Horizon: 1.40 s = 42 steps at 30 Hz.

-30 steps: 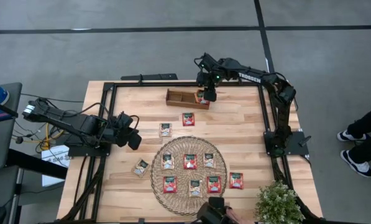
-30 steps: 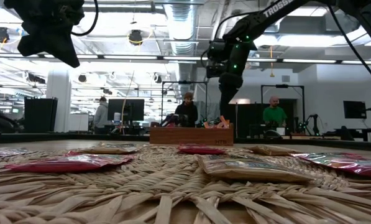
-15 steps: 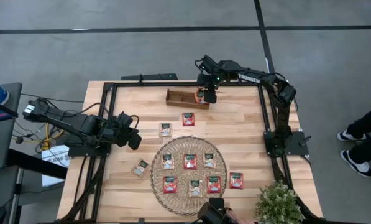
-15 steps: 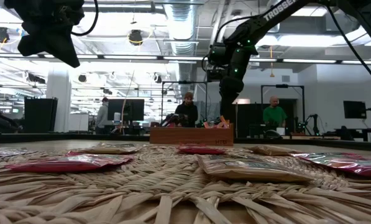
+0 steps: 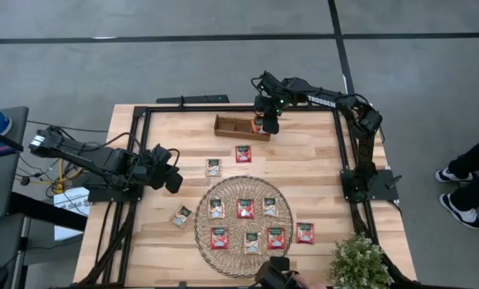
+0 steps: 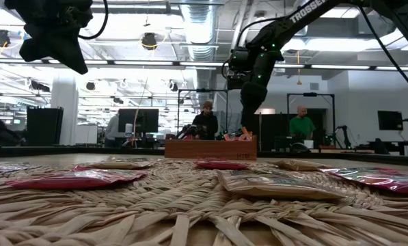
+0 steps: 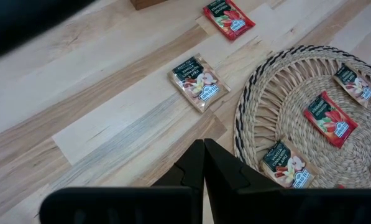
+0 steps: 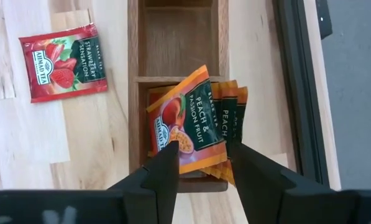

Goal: Pick & Place Tea
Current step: Put the orange tea bag into the right section of the wooden organizer

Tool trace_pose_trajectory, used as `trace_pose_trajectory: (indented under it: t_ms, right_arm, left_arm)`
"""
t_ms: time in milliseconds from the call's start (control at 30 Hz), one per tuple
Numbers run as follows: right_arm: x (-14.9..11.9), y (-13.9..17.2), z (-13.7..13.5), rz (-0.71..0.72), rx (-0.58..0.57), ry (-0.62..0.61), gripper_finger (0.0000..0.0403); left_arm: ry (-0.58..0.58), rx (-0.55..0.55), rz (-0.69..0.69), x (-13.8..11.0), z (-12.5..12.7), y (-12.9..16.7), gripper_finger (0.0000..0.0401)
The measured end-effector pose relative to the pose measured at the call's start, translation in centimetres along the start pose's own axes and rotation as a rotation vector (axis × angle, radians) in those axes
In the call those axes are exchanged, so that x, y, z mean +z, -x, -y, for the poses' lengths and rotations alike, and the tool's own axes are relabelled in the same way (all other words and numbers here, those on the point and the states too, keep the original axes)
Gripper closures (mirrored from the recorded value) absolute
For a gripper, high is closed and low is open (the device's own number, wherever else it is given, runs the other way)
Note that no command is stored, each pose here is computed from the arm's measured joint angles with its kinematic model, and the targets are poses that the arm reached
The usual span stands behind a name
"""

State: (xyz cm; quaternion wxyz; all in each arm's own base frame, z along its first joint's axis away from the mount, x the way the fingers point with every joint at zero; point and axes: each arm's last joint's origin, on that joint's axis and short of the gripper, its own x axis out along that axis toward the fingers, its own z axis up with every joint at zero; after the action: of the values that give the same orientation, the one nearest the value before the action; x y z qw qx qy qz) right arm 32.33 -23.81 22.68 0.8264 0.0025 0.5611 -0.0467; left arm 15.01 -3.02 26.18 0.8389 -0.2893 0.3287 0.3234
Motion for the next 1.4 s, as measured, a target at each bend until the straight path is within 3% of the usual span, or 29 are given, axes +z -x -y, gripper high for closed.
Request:
trace_pose_trajectory:
  t_ms: [767,1400]
  right_arm:
    - [0.2,-0.2,-0.4,0.017,0.013,-0.041,0.0271]
    - [0.1,-2.2,-0.8,-0.063,0.027,-0.051,0.0319]
  left_arm:
    - [-0.004,-0.001,0.0,0.0,0.0,0.0,0.0401]
    - [0.0,-0.006,-0.004,0.0,0.0,0.0,0.0401]
